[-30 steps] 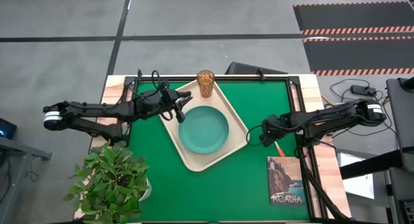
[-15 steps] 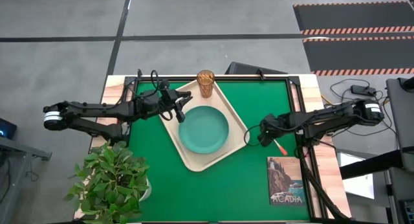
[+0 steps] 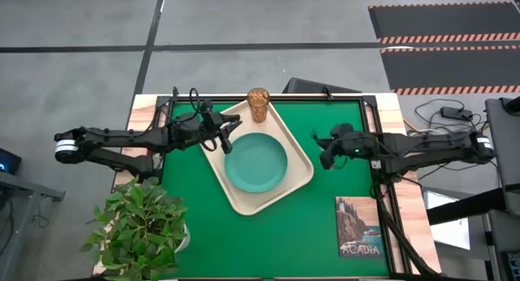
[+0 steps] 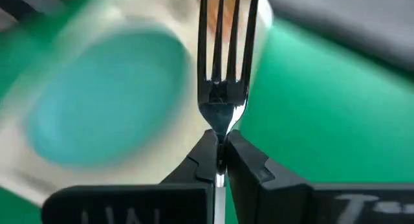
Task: Pick and place plate/cup/fork/spoon on tray
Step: Put the orange fork on the white tray under the black spoon
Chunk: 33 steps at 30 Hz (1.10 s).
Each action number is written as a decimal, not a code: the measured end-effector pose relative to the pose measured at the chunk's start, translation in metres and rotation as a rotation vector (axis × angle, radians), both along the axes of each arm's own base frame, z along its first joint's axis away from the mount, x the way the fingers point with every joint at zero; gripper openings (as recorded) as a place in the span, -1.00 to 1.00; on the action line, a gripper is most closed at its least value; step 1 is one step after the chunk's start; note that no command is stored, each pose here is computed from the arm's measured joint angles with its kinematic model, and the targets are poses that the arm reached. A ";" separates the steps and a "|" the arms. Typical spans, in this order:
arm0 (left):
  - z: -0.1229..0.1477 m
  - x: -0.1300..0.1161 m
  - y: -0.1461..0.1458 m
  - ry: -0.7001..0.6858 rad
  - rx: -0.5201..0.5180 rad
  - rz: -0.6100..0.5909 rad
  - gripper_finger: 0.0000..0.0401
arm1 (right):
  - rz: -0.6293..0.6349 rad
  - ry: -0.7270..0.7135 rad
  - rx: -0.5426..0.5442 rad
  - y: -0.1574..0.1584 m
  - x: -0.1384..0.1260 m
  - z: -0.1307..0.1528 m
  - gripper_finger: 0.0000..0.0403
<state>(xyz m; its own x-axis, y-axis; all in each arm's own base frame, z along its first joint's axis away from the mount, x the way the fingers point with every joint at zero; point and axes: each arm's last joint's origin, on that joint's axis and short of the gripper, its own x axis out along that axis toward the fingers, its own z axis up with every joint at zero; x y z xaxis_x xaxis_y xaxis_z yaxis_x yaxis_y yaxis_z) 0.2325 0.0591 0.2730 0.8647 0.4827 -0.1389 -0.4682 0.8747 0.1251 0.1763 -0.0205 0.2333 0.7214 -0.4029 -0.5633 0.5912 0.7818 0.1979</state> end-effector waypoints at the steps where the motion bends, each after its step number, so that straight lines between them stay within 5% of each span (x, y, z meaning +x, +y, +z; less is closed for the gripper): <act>1: 0.000 0.000 0.000 0.000 0.000 0.000 -0.61 | 0.033 -0.079 -0.043 0.000 0.003 0.003 -0.94; 5: 0.000 0.000 0.000 0.000 -0.001 0.000 -0.61 | 0.152 -0.355 -0.216 0.001 0.014 0.005 -0.94; 12: 0.000 0.001 -0.001 -0.001 -0.006 -0.035 -0.61 | 0.262 -0.560 -0.406 0.003 0.032 0.003 -0.94; 33: -0.011 0.018 -0.009 0.017 -0.036 -0.257 -0.61 | 0.311 -0.536 -0.500 -0.001 0.127 0.003 -0.94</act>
